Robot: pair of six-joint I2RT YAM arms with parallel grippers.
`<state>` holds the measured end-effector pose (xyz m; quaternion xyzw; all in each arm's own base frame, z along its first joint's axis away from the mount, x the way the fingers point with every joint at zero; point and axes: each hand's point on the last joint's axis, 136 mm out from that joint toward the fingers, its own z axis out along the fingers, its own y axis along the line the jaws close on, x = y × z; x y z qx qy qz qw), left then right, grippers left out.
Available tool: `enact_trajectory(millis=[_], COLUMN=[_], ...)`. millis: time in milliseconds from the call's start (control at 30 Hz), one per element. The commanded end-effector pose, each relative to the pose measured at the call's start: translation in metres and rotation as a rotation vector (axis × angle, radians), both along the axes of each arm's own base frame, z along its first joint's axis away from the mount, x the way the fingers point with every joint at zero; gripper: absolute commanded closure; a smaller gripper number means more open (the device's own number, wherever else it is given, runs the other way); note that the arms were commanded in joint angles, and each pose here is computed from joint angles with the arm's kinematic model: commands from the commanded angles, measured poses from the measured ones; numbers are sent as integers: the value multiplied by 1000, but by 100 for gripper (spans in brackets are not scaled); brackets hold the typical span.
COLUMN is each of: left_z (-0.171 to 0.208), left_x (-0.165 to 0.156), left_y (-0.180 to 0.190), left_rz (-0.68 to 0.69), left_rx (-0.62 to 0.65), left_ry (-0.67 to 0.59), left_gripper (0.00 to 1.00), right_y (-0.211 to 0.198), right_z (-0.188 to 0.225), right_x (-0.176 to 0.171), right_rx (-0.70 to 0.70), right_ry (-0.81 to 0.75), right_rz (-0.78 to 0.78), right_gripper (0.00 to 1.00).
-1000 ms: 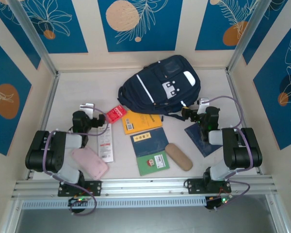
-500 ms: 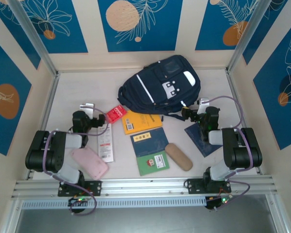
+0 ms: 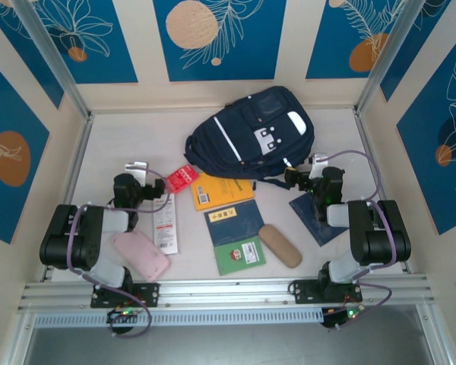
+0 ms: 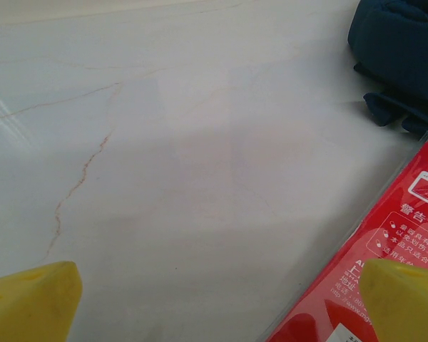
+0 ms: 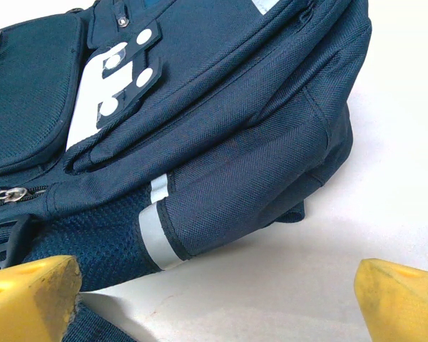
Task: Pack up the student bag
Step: Pick up the student bag from the top-center of the table.
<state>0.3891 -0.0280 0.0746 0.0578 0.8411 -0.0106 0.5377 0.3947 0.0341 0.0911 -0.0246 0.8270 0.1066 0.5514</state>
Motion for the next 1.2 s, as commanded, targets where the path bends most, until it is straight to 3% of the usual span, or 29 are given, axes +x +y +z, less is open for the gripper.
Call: enact_trajectory(millis=[0,267,400,533,667,767,833,933,1000,1033,1067,1100,1167], left_z=[13,16,43,89,149,189,208,218,209,205,198,188,174], left_x=[8,7,15,11,-6,-33,-48,-65,-73,-76,-80,-82,-83], left_y=[0,0,-12,-38,-68,-114,-125,-128,-106,-104,-105,-100,-112], left_rz=[-11,-13,-53,-118,-154,-327,-310,-269,-75,-63,-53,20,-6], left_rx=[2,3,108,178,59,9,-18,-133,-235,-229,-232,-273,-370], left_ry=[-37,-45,115,35,-133,-168,-158,-35,143,198,262,323,399], left_gripper=[0,0,0,0,0,0,0,0,0,0,0,0,0], right_y=[3,2,10,26,55,86,100,118,118,124,134,130,117], right_z=[3,3,18,71,139,182,205,222,223,229,235,238,239], right_x=[1,0,0,-1,-14,-35,-50,-76,-98,-109,-125,-128,-127], right_rx=[-16,0,-28,-115,-7,-9,-45,-40,136,191,252,354,522], right_ry=[-12,-10,-13,-78,-193,-220,-224,-131,55,84,90,73,33], right_rz=[18,24,55,32,71,144,129,153,149,227,350,346,328], right_gripper=[1,1,1,1,1,1,1,1,1,1,1,1,1])
